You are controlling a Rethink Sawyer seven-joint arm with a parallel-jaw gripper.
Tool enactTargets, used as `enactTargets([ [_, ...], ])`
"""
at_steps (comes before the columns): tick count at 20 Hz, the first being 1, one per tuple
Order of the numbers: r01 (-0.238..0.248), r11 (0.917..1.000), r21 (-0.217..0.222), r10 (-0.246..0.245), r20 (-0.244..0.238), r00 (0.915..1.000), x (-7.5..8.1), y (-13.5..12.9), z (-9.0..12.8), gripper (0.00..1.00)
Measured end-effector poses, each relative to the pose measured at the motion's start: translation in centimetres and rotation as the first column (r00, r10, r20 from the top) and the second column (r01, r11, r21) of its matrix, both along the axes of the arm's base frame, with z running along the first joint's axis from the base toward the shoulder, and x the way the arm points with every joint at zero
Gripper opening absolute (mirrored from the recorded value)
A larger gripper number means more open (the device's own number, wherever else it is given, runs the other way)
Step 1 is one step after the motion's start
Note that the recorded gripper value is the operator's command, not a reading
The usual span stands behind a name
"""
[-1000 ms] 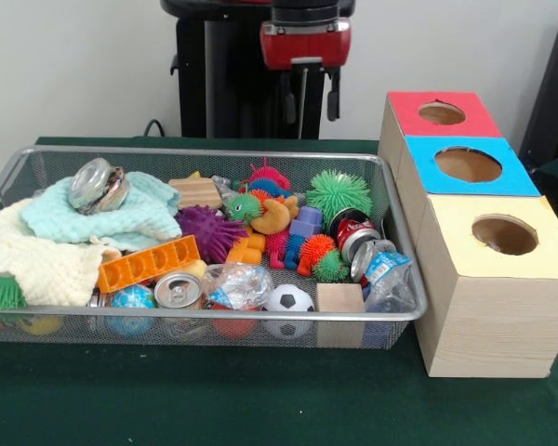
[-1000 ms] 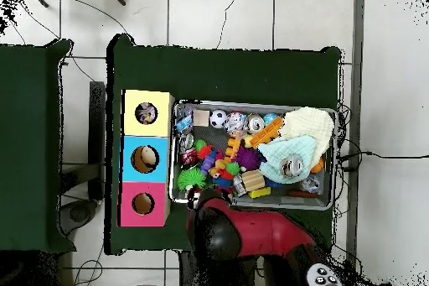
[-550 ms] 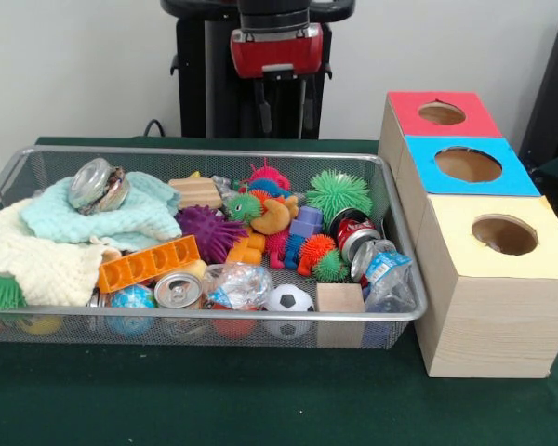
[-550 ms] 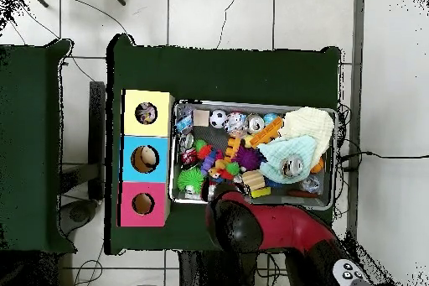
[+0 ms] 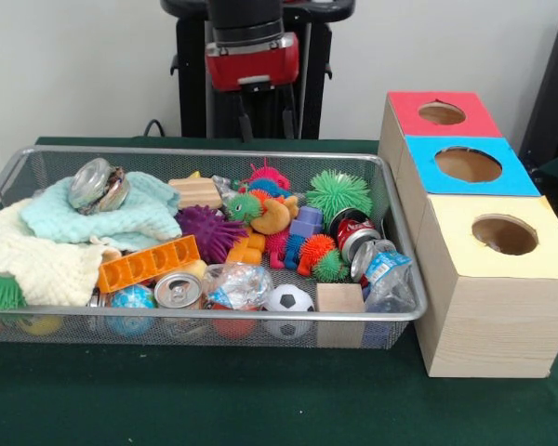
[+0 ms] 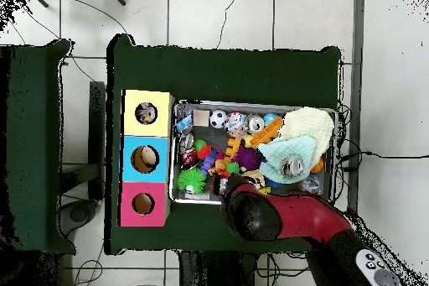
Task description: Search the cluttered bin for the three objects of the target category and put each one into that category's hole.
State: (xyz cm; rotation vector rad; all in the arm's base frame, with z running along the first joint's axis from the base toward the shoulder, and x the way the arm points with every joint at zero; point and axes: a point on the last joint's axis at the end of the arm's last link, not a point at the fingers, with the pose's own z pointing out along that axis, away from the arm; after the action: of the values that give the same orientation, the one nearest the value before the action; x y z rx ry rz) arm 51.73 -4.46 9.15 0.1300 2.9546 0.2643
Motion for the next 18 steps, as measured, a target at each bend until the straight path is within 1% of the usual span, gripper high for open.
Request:
enactTargets([
  [2, 0.007, 0.9999, 0.013, -0.006, -0.01, 0.9999, 0.4, -1.4, -0.2, 1.0],
  [5, 0.001, 1.0, 0.009, -0.001, -0.017, 0.9999, 0.9, -2.5, -0.3, 1.0],
  [7, -0.025, 0.9996, -0.014, 0.025, -0.018, 0.9995, 1.3, -3.2, -0.6, 1.0],
  [8, -0.048, 0.9984, -0.032, 0.047, -0.012, 0.9988, 1.6, -3.4, -0.6, 1.0],
  [10, -0.075, 0.9958, -0.053, 0.075, -0.003, 0.9972, 2.0, -3.5, -0.7, 1.0],
  [11, -0.123, 0.9883, -0.09, 0.125, 0.016, 0.9921, 2.7, -3.3, -0.8, 1.0],
  [12, -0.15, 0.9823, -0.112, 0.154, 0.027, 0.9877, 3.1, -3.1, -0.9, 1.0],
  [14, -0.206, 0.9658, -0.157, 0.216, 0.047, 0.9753, 4.0, -2.6, -1.0, 1.0],
  [15, -0.222, 0.9599, -0.171, 0.234, 0.053, 0.9708, 4.2, -2.5, -1.0, 1.0],
  [18, -0.287, 0.9306, -0.227, 0.31, 0.07, 0.9482, 5.4, -1.6, -1.2, 1.0],
])
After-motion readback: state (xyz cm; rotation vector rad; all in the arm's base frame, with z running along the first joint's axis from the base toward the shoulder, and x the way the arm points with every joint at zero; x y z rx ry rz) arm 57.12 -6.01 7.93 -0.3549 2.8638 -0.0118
